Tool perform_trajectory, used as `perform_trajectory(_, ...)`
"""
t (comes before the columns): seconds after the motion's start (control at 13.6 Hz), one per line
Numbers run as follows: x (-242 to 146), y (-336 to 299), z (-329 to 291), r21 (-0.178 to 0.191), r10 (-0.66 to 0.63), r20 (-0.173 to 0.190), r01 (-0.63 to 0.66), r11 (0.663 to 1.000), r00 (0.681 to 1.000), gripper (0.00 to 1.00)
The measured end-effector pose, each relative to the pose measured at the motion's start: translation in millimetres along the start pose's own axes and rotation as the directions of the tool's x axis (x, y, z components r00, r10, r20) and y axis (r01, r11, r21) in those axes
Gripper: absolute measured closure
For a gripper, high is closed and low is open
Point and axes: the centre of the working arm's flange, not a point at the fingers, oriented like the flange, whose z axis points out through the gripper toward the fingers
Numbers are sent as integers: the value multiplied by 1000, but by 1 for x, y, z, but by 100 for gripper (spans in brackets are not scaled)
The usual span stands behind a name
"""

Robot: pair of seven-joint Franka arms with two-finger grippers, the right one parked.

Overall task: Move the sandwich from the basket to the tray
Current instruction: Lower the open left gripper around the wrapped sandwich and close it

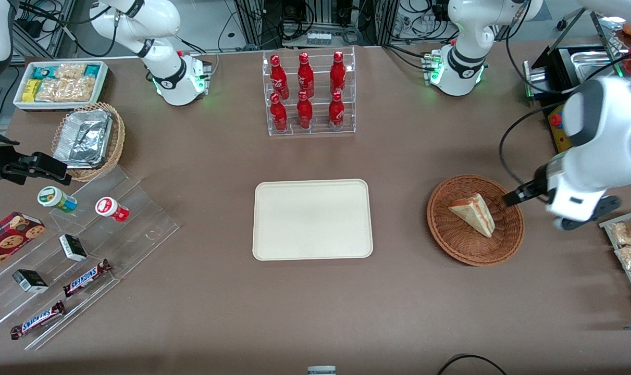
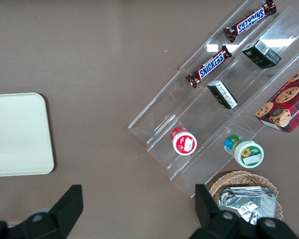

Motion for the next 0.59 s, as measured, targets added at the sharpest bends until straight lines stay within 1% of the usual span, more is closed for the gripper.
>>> perform_trajectory(0.22,-17,14,54,-10,-69,-21,69,998,997,0)
perform_trajectory(0.37,-27,9,86,-26,-109,-36,108,994,993,0)
perform_trajectory(0.59,-40,0,118,-52,-139,-59,136,989,988,0)
